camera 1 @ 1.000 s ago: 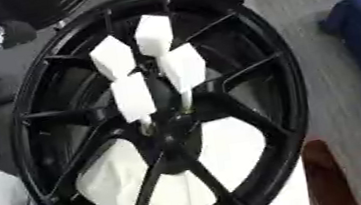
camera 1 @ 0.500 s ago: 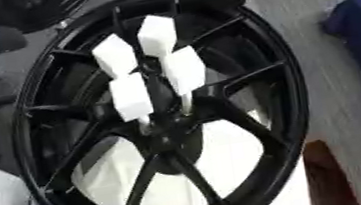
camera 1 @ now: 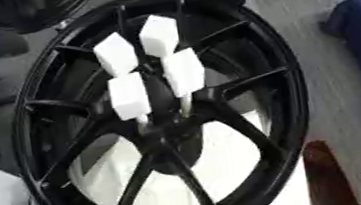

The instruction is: Pull the pin out of the wheel hub.

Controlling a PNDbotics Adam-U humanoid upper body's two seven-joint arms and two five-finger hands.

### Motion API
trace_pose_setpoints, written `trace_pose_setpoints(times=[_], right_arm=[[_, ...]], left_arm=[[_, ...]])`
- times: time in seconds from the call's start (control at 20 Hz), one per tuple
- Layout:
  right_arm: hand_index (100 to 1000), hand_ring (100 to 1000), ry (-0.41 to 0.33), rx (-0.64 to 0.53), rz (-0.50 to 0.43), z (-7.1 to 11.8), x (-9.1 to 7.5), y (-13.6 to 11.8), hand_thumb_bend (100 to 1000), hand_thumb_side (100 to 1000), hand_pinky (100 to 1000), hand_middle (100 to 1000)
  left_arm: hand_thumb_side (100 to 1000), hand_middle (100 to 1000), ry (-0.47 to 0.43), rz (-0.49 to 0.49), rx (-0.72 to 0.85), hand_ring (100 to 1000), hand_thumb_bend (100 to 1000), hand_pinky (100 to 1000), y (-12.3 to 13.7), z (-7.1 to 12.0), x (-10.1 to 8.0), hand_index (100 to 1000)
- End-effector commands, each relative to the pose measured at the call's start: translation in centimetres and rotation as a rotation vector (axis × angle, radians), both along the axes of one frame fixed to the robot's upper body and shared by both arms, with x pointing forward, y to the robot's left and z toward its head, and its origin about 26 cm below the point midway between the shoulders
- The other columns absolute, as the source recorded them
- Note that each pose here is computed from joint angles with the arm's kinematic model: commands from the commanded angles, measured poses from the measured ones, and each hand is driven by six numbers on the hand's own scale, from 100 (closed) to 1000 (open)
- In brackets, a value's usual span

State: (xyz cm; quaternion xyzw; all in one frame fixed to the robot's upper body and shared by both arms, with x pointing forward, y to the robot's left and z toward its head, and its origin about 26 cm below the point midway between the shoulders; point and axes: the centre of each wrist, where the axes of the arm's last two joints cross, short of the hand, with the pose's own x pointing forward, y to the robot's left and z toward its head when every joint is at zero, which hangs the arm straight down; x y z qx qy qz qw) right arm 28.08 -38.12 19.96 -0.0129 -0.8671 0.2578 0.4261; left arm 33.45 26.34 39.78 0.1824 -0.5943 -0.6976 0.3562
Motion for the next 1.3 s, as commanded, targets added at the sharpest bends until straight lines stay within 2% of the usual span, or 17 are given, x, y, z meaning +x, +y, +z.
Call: trace_pose_setpoints(times=[0.05, 0.25, 0.45, 0.8, 1.3], right_arm=[[796, 631, -0.017, -0.038, -0.002, 0.9, 0.0, -0.2, 100, 733, 817, 588], [796, 631, -0.016, -0.042, 0.0, 1.0, 0.0, -0.2, 100, 737, 817, 588], [796, 631, -0.015, -0.046, 0.002, 1.0, 0.1, -0.1, 100, 739, 817, 587], [796, 631, -0.013, -0.05, 0.003, 1.0, 0.1, -0.1, 100, 743, 817, 587], [796, 631, -0.009, -0.05, 0.005, 0.9, 0.2, -0.1, 100, 749, 818, 586]], left_arm=[[576, 669, -0.036, 0.054, -0.011, 710, 472, 754, 0.0, 0.6, -1.2, 814], [571, 668, -0.059, 0.058, -0.042, 710, 475, 751, -1.4, 0.3, -2.9, 807], [568, 669, -0.058, 0.069, -0.089, 710, 481, 751, -3.7, 0.0, -5.7, 800], [570, 705, -0.048, 0.056, -0.085, 710, 495, 751, -4.6, -0.9, -5.8, 808], [557, 679, -0.001, 0.058, -0.088, 696, 500, 743, -5.3, -1.6, -5.6, 815]])
